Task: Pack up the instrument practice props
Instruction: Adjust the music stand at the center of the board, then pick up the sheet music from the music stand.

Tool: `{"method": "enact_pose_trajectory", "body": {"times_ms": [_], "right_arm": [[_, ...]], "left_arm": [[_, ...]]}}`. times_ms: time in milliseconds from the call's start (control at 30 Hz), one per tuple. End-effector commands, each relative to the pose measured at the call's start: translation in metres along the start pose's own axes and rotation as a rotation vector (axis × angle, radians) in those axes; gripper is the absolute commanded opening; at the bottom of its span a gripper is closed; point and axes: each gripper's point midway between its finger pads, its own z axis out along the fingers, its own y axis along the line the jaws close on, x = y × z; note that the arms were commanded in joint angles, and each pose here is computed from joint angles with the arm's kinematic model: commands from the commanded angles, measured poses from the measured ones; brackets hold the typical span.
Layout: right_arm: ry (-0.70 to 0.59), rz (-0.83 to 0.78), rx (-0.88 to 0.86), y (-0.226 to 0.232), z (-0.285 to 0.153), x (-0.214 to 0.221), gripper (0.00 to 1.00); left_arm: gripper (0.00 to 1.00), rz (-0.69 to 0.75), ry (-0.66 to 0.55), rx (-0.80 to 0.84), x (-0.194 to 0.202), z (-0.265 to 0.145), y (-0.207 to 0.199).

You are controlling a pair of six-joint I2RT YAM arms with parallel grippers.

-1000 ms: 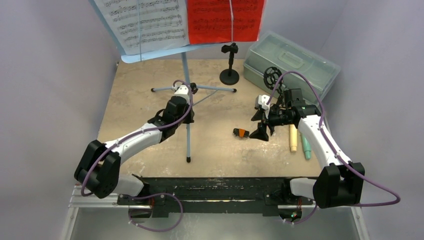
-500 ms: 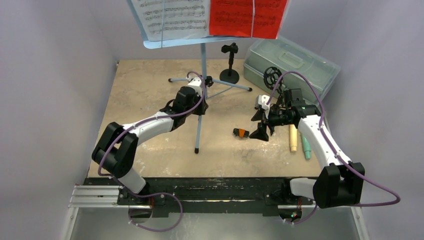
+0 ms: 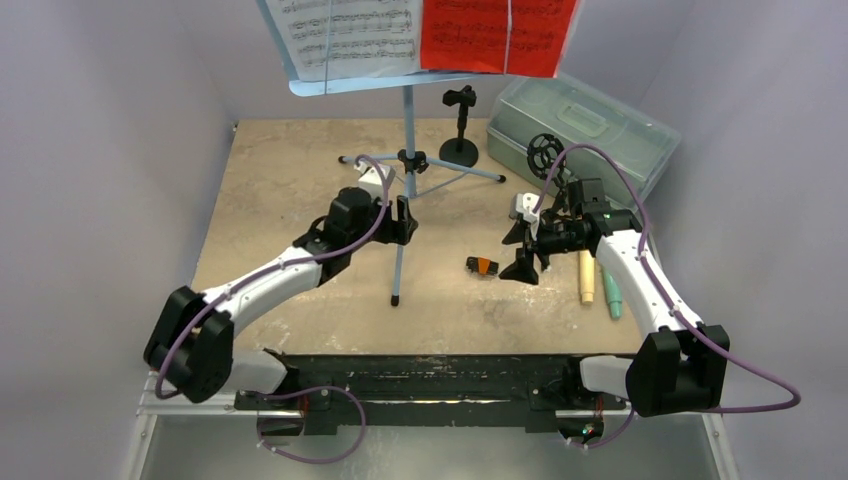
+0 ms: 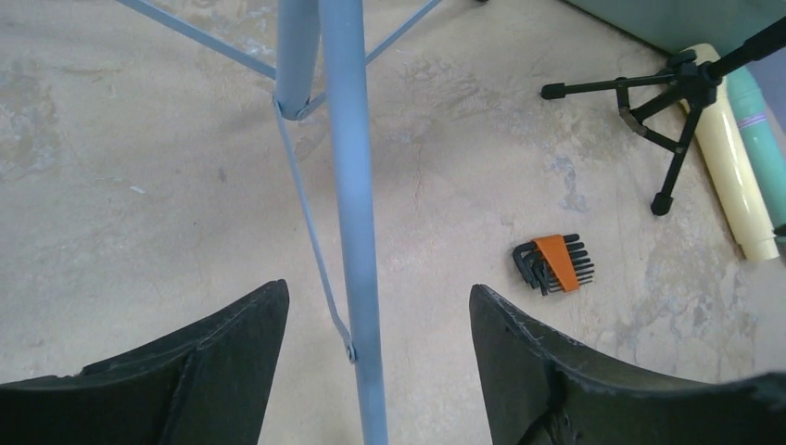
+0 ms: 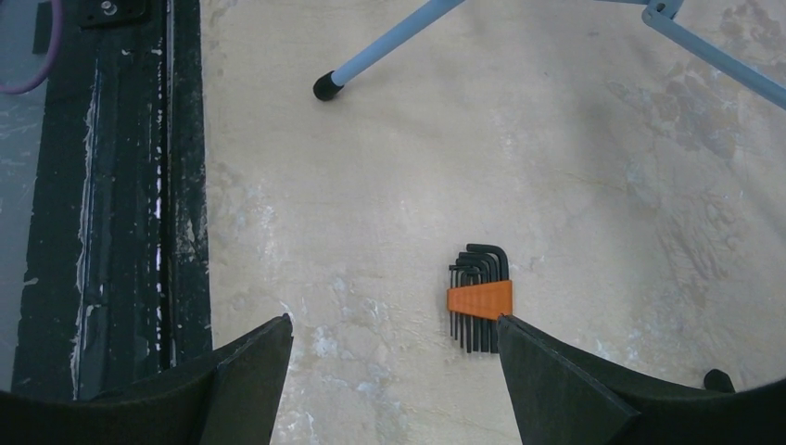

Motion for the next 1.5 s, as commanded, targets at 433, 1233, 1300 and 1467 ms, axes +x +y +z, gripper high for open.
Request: {"method": "enact_pose_trajectory", "body": {"times_ms": [433,1233,1300,1467], "right_arm": [[-0.066,-0.124,0.124,0.018,-0.050,-0.044,0.87],[-0.036,-0.220,0.405,0.000,-0.162,-0.191,0.92],[-0.042,-0.233,0.425,-0.002,-0.167,-0.199,0.93],[-0.072,-0.261,0.443,-0.003,-0.174,-0.216,0.94]], "left_arm": [[0.98,-0.058,-0.060,0.038,0.002,-0.108,-0.001],[0.97,0.056,-0.211,-0.086,-0.029,-0.137,0.023],[0.97,0.063,-0.218,-0.091,-0.031,-0.137,0.024],[0.98,0.071,-0.213,-0.110,-0.031,-0.136,0.027]]}}
